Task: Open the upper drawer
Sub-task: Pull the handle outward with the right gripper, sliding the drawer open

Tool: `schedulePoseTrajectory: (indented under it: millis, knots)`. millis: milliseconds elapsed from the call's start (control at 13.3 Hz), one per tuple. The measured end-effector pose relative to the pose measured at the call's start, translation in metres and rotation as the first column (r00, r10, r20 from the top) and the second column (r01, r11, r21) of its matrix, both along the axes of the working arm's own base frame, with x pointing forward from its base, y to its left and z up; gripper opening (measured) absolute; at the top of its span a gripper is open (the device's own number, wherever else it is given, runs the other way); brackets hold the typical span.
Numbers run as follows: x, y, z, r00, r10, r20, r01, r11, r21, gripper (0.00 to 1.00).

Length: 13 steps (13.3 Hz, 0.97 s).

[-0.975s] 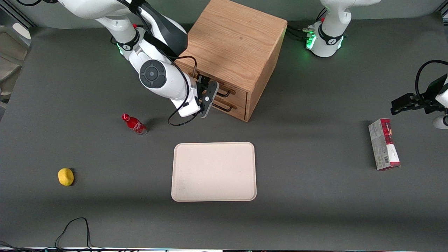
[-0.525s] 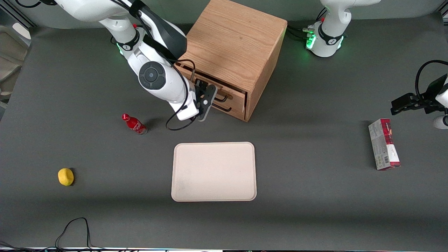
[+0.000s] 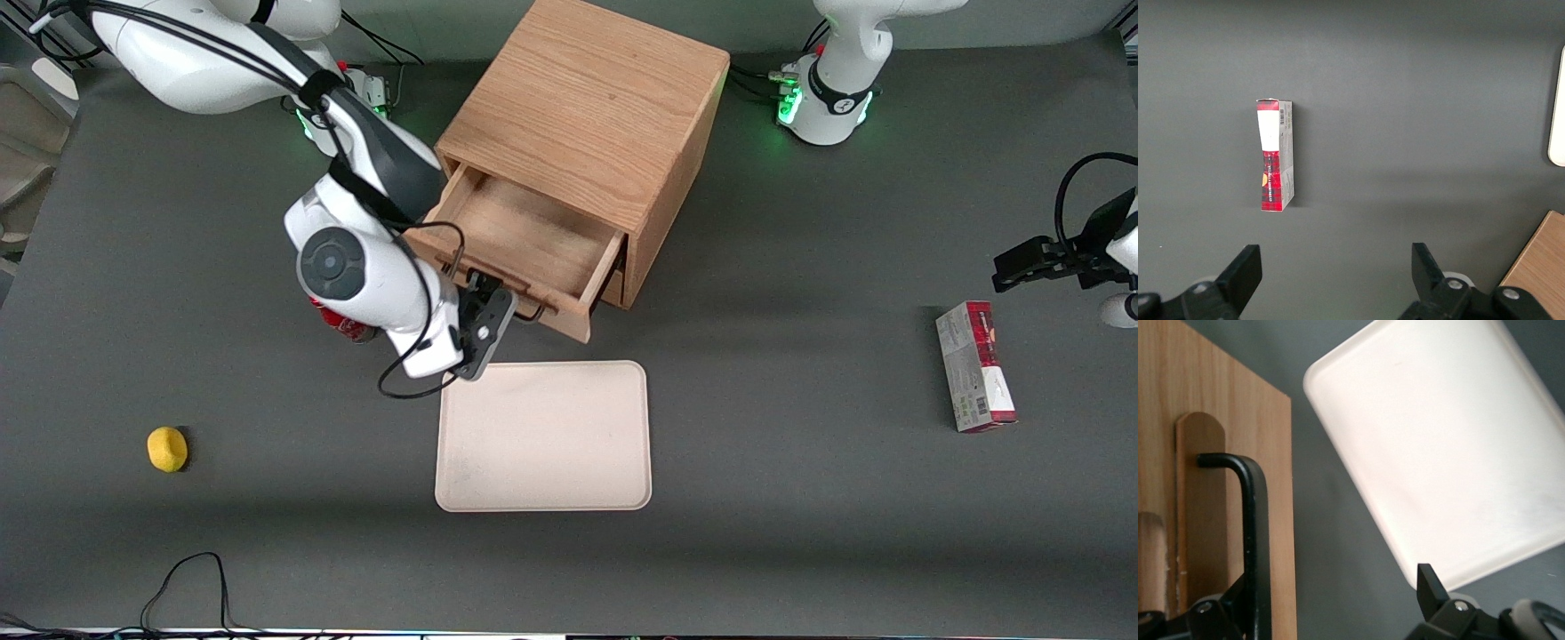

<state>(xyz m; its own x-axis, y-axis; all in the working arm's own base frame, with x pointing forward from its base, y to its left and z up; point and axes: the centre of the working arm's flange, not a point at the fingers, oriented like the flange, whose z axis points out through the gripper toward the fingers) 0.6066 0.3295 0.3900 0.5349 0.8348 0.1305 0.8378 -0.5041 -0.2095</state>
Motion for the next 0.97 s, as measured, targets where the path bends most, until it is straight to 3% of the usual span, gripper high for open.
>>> schedulePoseTrajectory:
  millis: [225,600,900,975]
  knots:
    - [0.028,-0.034,0.004,0.998,-0.062,0.028,0.062,0.998,-0.011,1.00]
    - [0.042,-0.052,0.011,0.995,-0.079,0.068,0.082,0.996,-0.041,1.00]
    - [0.047,-0.068,0.047,0.996,-0.090,0.024,0.092,0.992,-0.082,1.00]
    - [0.048,-0.073,0.064,0.994,-0.108,0.033,0.111,0.990,-0.084,1.00]
